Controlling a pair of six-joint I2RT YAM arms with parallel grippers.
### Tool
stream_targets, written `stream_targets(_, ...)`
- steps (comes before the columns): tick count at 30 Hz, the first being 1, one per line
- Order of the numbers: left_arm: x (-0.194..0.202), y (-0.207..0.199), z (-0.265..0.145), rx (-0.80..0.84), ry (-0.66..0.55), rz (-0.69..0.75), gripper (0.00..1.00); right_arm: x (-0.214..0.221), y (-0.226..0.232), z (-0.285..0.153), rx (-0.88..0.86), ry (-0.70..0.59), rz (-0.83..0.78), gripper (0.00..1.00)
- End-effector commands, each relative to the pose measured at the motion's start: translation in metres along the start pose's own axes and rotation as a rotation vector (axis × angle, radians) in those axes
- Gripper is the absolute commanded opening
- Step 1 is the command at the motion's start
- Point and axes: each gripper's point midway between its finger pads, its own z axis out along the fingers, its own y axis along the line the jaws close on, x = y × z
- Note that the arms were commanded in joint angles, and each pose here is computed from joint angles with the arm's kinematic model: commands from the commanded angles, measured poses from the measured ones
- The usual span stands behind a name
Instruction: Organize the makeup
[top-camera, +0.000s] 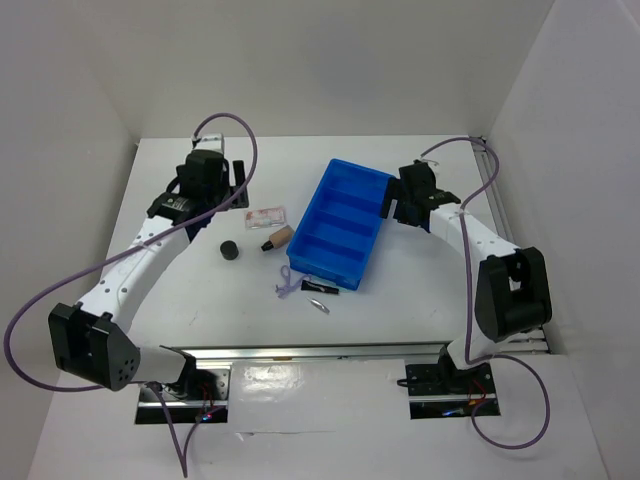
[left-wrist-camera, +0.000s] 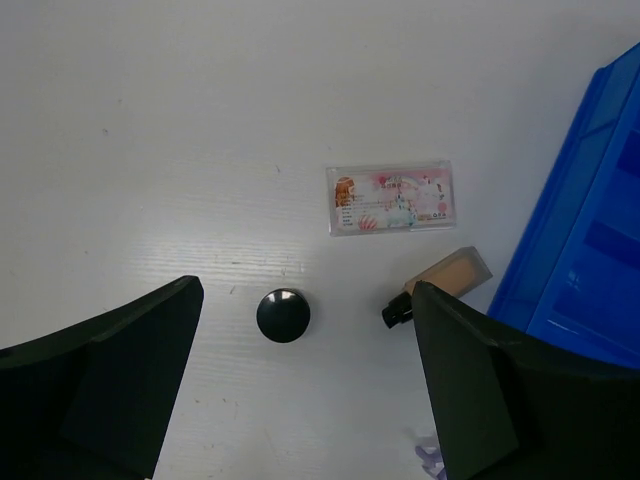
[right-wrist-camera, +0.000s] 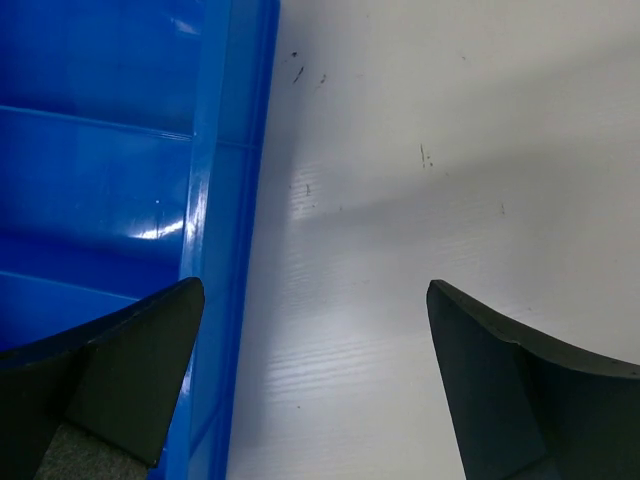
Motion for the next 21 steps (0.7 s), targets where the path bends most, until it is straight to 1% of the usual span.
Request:
stream_targets(1, -0.015, 0.000, -0.005, -0.024, -0.053, -0.025, 1.00, -0.023, 0.001, -0.005, 0.011, -0.052, 0.003, 1.00)
stream_targets(2, -0.018, 0.002, -0.004, -0.039, -0.067, -0.038, 1.00, -0.031, 0.004, -0.015, -0.010, -0.071, 0.010, 1.00)
stream_targets(3, -0.022, 0.003, -0.006, -0.047, -0.078, -0.041, 1.00, -0.037, 0.012, -0.021, -0.062, -0.088, -0.017, 1.00)
stream_targets(5, -0.020, 0.011, -0.001, -0.109, -0.066, -0.062, 1.00, -0.040, 0.019, -0.031, -0.130, -0.116, -0.067, 1.00)
stream_targets(6, -0.021, 0.009, -0.001, -0.117, -0.065, -0.070, 1.00, -0.043, 0.025, -0.041, -0.184, -0.143, -0.079, 1.00)
stream_targets(7, -0.017, 0.012, 0.002, -0.135, -0.052, -0.063, 1.00, -0.044, 0.029, -0.046, -0.216, -0.153, -0.094, 1.00)
stream_targets(8, -0.015, 0.014, 0.005, -0.153, -0.048, -0.070, 1.00, -0.042, 0.038, -0.056, -0.285, -0.157, -0.131, 1.00)
stream_targets(10, -0.014, 0.011, 0.004, -0.152, -0.051, -0.064, 1.00, -0.042, 0.049, -0.064, -0.365, -0.163, -0.177, 1.00)
stream_targets(13, -0.022, 0.007, 0.001, -0.143, -0.083, -0.062, 1.00, -0.048, 0.058, -0.073, -0.410, -0.175, -0.153, 1.00)
stream_targets(14, -0.021, 0.007, 0.003, -0.142, -0.086, -0.063, 1.00, -0.049, 0.055, -0.069, -0.395, -0.191, -0.171, 1.00)
stream_targets(15, -0.025, 0.005, -0.001, -0.138, -0.103, -0.056, 1.00, -0.047, 0.053, -0.063, -0.351, -0.180, -0.101, 1.00)
stream_targets(16, -0.026, 0.008, -0.001, -0.150, -0.106, -0.044, 1.00, -0.046, 0.058, -0.065, -0.370, -0.154, -0.071, 1.00)
stream_targets(18, -0.036, 0.006, -0.009, -0.140, -0.147, -0.033, 1.00, -0.038, 0.071, -0.067, -0.436, -0.094, -0.085, 1.00)
stream_targets(19, -0.033, 0.007, -0.007, -0.142, -0.144, -0.021, 1.00, -0.026, 0.084, -0.070, -0.479, -0.076, -0.108, 1.00)
stream_targets(20, -0.037, 0.008, -0.011, -0.139, -0.155, -0.015, 1.00, -0.017, 0.096, -0.078, -0.531, -0.087, -0.145, 1.00)
stream_targets(21, -0.036, 0.007, -0.011, -0.130, -0.151, 0.005, 1.00, 0.005, 0.121, -0.092, -0.620, -0.095, -0.245, 1.00)
